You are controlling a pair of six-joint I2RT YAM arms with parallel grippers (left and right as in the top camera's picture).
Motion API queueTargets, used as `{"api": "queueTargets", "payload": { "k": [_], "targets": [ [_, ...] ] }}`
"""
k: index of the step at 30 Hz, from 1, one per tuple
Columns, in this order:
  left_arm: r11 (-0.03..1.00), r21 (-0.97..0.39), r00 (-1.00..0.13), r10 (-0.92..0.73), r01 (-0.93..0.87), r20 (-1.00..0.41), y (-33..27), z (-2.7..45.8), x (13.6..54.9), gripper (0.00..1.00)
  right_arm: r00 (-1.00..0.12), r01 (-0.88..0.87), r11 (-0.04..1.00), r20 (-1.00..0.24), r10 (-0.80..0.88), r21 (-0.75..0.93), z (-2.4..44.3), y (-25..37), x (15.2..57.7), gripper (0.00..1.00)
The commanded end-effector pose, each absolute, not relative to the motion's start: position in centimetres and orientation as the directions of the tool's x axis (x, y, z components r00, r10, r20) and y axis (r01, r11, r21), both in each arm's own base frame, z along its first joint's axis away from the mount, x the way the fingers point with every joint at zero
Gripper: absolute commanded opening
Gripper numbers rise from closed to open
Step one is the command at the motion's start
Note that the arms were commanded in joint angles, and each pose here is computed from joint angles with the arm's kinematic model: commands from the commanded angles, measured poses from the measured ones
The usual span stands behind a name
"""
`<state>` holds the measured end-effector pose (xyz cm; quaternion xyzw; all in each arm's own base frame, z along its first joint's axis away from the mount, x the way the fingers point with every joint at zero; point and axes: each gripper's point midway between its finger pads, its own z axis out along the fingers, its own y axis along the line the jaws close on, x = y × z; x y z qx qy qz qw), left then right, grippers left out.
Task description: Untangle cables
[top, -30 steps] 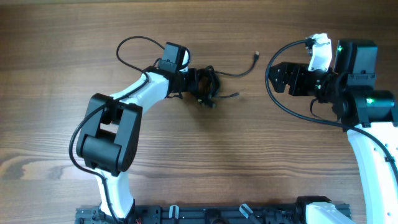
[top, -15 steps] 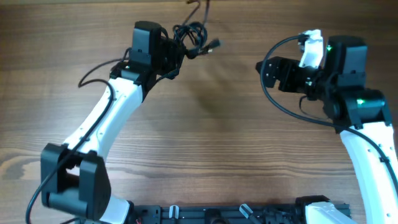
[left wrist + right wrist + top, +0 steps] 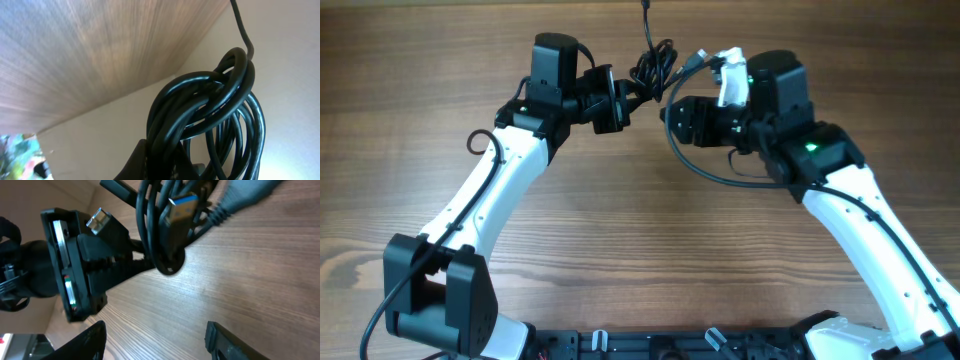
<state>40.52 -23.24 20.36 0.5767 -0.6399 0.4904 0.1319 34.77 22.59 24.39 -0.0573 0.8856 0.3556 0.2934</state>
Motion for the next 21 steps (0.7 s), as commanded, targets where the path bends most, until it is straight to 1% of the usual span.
{"api": "queueTargets", "payload": {
  "k": [1,3,9,11,12,13,14,15,18,21],
  "targets": [
    [-0.123,-0.442,-0.325,-0.512,-0.889,0.795,-24.8,22.7,38.8,0.04,-0.785,-0.288,0.786,-0.605,0.134,0.548,24.6,22.8,36.2,0.64],
    [-0.097,-0.433,-0.339,-0.48,-0.896,0.809,-25.4,23.0,38.1,0.04,-0.763,-0.255,0.823,-0.628,0.152,0.508,24.5,22.0,36.9,0.63],
    [-0.05,-0.422,-0.364,-0.425,-0.905,0.829,-26.4,23.5,36.8,0.04,-0.729,-0.207,0.87,-0.663,0.168,0.448,24.2,20.6,37.9,0.59],
    [-0.038,-0.443,-0.387,-0.425,-0.896,0.818,-26.4,23.5,36.8,0.04,-0.716,-0.203,0.883,-0.679,0.162,0.424,24.3,20.2,38.2,0.56],
    [-0.031,-0.441,-0.39,-0.415,-0.897,0.822,-26.5,23.6,36.6,0.04,-0.713,-0.195,0.888,-0.682,0.163,0.417,24.2,20.0,38.3,0.53],
    [-0.024,-0.444,-0.397,-0.407,-0.896,0.823,-26.6,23.7,36.4,0.04,-0.71,-0.187,0.893,-0.685,0.165,0.409,24.2,19.8,38.4,0.46],
    [-0.016,-0.448,-0.405,-0.398,-0.894,0.823,-26.7,23.8,36.3,0.04,-0.705,-0.176,0.9,-0.689,0.168,0.4,24.1,19.5,38.5,0.38],
    [-0.007,-0.451,-0.413,-0.387,-0.893,0.824,-26.8,23.9,36.1,0.04,-0.701,-0.168,0.904,-0.692,0.171,0.393,24.1,19.3,38.6,0.34],
    [0.018,-0.444,-0.423,-0.344,-0.896,0.838,-27.0,24.4,35.4,0.04,-0.705,-0.165,0.905,-0.689,0.169,0.391,24.0,19.3,38.6,0.3],
    [0.023,-0.443,-0.424,-0.335,-0.896,0.841,-27.1,24.5,35.2,0.04,-0.731,-0.138,0.918,-0.663,0.159,0.372,22.5,19.0,38.6,0.25]
  ]
}}
